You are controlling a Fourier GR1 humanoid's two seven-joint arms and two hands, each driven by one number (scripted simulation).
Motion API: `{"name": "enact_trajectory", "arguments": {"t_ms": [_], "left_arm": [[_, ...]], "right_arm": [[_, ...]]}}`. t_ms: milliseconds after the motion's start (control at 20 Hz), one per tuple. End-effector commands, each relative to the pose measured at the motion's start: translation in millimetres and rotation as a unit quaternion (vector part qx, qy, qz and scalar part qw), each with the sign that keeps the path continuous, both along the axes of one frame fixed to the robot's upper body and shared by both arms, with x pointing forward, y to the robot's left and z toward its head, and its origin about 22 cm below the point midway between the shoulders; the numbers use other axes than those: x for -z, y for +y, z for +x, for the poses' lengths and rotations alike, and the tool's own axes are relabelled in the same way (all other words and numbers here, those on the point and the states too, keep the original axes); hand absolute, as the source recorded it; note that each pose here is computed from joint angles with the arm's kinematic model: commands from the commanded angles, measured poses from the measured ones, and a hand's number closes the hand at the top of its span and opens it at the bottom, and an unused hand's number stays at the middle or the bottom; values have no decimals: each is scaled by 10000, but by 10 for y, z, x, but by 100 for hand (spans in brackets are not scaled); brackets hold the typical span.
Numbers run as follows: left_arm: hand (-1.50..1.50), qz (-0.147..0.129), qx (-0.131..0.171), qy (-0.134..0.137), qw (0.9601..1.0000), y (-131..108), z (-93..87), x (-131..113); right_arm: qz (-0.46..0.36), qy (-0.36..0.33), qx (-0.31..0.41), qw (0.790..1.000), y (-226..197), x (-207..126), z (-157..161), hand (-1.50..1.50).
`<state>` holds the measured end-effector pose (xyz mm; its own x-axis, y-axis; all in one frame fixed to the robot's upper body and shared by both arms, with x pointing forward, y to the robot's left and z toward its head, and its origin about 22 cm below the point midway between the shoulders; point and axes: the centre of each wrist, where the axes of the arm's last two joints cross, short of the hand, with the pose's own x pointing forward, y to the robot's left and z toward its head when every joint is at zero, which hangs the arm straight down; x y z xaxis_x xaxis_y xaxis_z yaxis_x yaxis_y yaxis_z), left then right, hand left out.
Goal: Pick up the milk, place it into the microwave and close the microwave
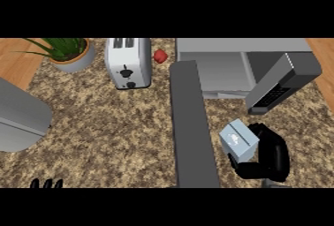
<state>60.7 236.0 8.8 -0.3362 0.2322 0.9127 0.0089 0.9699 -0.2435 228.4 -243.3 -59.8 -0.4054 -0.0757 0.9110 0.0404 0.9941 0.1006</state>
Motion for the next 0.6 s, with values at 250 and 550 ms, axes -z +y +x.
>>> {"name": "enact_trajectory", "arguments": {"t_ms": [250,550], "left_arm": [[-150,105,-68,10,9999,266,-61,-40],[-150,56,-173,127,9998,214,-15,4]], "right_arm": [[-573,-20,267,9980,349,-301,327,150],[-723,143,195,9971,429,-359,600,150]]}}
